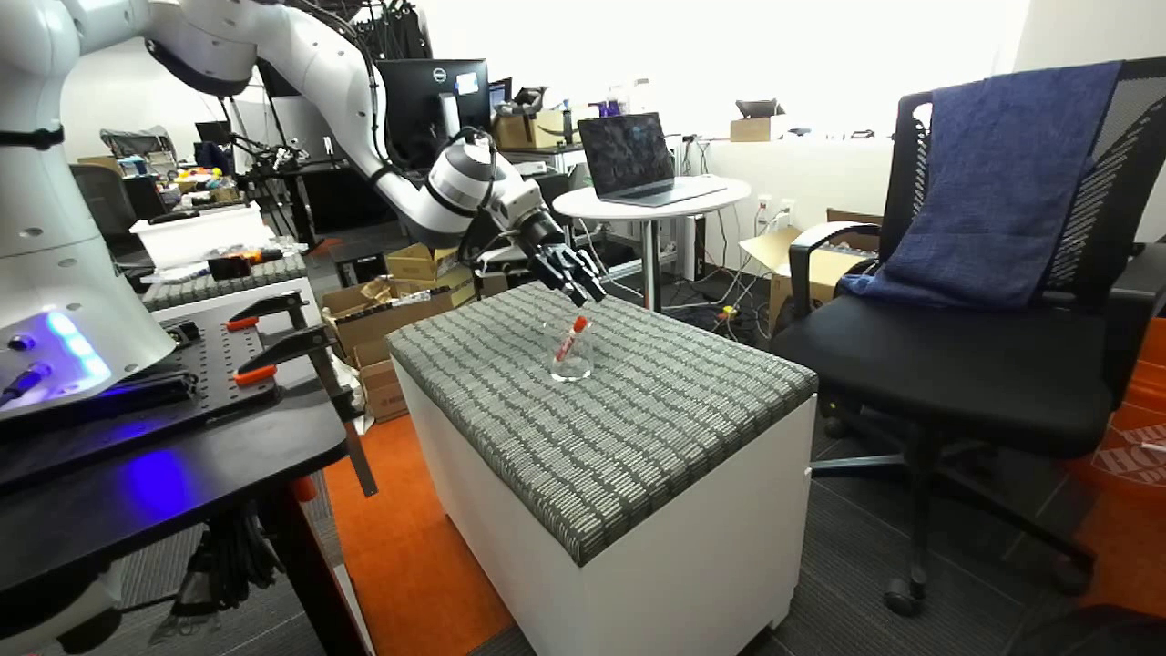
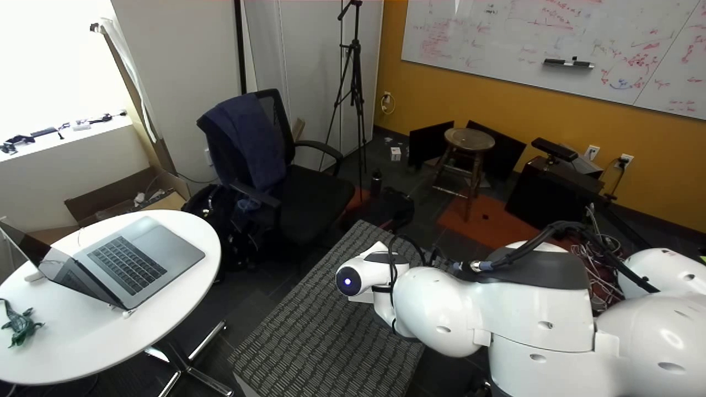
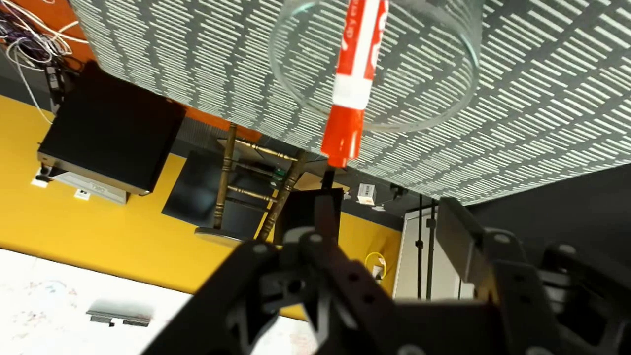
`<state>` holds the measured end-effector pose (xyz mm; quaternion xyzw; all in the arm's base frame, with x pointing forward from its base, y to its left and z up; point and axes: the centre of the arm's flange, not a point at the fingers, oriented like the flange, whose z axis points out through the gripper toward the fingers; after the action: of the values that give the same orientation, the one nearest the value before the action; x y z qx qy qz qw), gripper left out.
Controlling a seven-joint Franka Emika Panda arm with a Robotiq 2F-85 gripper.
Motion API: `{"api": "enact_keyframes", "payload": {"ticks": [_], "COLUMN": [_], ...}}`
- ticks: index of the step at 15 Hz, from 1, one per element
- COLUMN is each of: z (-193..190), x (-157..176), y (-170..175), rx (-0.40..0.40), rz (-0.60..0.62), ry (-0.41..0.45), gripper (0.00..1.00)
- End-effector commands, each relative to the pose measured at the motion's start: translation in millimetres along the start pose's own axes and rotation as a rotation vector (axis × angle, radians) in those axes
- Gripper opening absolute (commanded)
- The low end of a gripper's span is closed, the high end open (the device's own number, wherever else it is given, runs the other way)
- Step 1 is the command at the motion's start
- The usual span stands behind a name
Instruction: Take the marker from the table and put it in the glass cup
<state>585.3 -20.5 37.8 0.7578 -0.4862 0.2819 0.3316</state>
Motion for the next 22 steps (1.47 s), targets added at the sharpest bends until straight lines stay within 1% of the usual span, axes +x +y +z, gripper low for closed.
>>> {"api": "enact_keyframes", "payload": {"ticks": [1, 2, 3, 8, 14, 16, 22], "z": [2.2, 0.7, -0.4, -8.1, -31.8, -41.9, -61.1], "x": [4.8, 5.3, 5.9, 16.2, 36.7, 43.6, 66.4], "y": [-4.7, -3.0, -1.5, 8.6, 32.9, 42.0, 69.1], "rx": [-0.006, -0.006, -0.007, -0.015, -0.010, 0.022, 0.216], "rz": [0.010, 0.011, 0.013, 0.025, 0.033, 0.006, -0.058], "ry": [0.023, 0.025, 0.029, 0.041, 0.066, 0.028, -0.104], "gripper": [0.90, 0.98, 1.00, 1.00, 1.00, 1.00, 1.00]}}
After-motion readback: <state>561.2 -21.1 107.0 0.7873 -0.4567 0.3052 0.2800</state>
